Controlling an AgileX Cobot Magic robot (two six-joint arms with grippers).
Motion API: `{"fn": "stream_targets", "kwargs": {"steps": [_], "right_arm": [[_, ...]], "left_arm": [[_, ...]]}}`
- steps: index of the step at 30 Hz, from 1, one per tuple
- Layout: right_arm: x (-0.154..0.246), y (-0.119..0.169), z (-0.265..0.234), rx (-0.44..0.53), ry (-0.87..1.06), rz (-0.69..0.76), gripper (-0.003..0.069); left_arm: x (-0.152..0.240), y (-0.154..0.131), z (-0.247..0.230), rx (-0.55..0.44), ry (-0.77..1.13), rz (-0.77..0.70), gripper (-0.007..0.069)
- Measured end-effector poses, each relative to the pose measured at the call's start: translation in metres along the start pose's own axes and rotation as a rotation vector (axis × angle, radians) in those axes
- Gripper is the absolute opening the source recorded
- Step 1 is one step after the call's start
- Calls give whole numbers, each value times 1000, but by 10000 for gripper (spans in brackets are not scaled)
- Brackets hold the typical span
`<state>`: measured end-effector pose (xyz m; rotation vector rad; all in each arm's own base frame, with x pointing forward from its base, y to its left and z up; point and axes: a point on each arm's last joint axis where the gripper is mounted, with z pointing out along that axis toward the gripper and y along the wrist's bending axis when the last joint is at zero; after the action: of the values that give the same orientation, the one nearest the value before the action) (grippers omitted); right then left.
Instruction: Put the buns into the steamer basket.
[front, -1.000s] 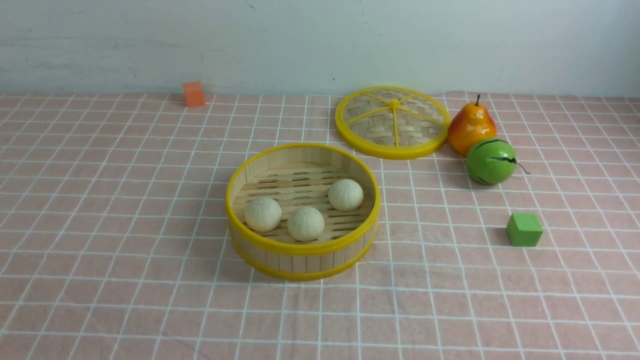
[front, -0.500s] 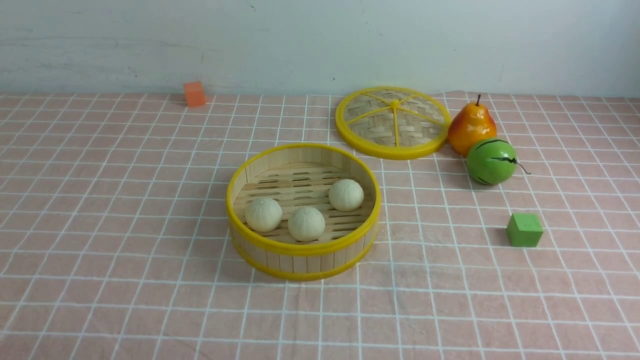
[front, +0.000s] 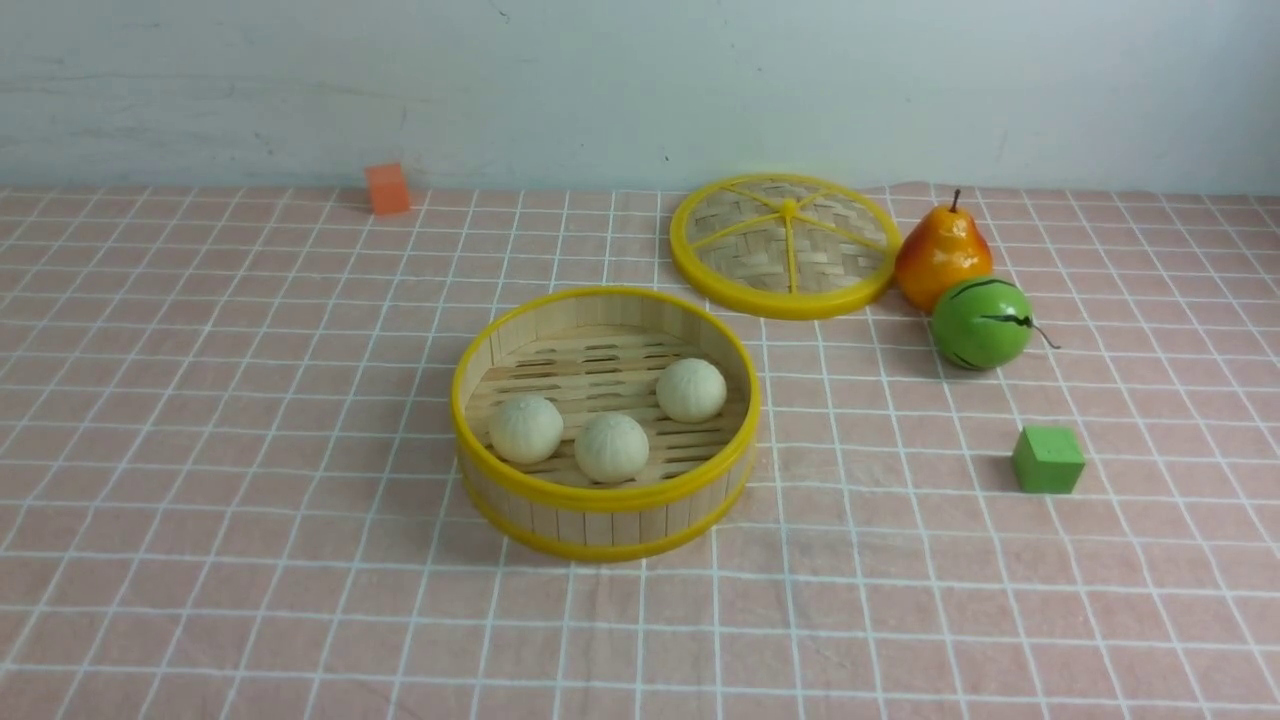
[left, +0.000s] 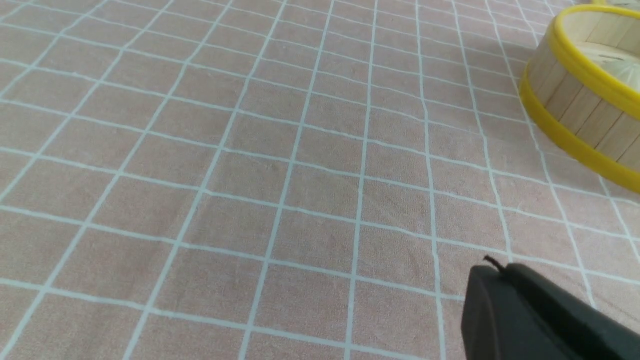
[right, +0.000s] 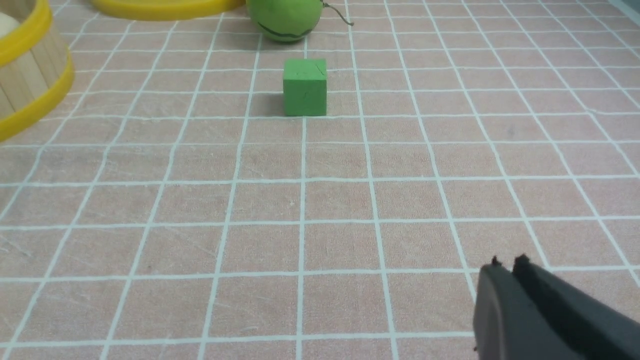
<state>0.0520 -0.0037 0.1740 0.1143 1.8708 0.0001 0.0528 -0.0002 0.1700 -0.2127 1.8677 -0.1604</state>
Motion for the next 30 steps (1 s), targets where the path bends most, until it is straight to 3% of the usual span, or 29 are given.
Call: {"fn": "stream_targets", "kwargs": {"steps": [30], "right_arm": [[0, 0, 0, 0, 0, 0, 81]], "left_arm": [[0, 0, 0, 0, 0, 0, -13]]}}
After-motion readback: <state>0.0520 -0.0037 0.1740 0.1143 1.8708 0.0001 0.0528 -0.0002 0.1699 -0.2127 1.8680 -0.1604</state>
